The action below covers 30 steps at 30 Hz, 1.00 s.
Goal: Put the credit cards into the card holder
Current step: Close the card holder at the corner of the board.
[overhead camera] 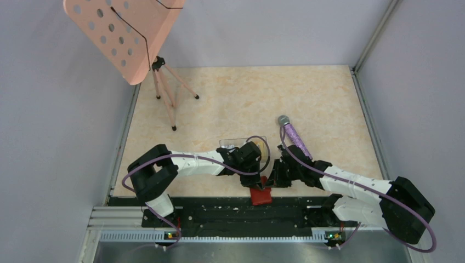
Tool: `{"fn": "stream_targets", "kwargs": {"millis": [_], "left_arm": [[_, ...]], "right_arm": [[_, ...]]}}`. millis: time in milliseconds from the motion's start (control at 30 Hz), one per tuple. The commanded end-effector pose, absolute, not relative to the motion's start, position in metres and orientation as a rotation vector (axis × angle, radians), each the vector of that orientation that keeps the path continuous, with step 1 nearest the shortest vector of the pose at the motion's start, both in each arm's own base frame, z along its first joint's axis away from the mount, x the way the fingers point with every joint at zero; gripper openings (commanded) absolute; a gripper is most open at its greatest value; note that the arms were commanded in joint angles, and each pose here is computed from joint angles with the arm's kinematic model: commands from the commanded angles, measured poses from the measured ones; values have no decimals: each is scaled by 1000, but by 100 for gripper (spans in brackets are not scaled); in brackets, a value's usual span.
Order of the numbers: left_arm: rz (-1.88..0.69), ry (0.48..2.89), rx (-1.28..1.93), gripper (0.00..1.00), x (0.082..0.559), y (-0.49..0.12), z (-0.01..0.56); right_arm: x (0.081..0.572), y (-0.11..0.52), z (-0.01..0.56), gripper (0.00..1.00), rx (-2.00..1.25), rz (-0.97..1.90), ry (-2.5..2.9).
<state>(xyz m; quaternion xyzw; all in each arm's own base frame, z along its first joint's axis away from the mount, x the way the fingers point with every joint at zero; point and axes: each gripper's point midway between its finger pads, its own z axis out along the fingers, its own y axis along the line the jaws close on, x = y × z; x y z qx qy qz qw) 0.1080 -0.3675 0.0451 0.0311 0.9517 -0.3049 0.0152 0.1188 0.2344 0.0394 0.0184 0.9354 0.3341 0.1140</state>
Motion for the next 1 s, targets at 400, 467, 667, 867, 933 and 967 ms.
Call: {"fn": "stream_targets", "kwargs": {"millis": [400, 467, 667, 867, 933, 967], "left_arm": [[-977, 2962, 84, 0, 102, -366, 43], [-969, 2971, 86, 0, 101, -366, 39], [-940, 2997, 80, 0, 99, -362, 31], [-862, 3048, 39, 0, 94, -351, 15], [-823, 3075, 19, 0, 92, -347, 8], [-800, 3089, 7, 0, 91, -345, 4]], "right_arm": [[125, 246, 42, 0, 37, 997, 2733], [124, 247, 41, 0, 35, 996, 2738], [122, 248, 38, 0, 26, 992, 2747], [114, 245, 26, 0, -5, 921, 2789], [111, 241, 20, 0, -27, 842, 2817], [108, 238, 17, 0, -41, 802, 2832]]}}
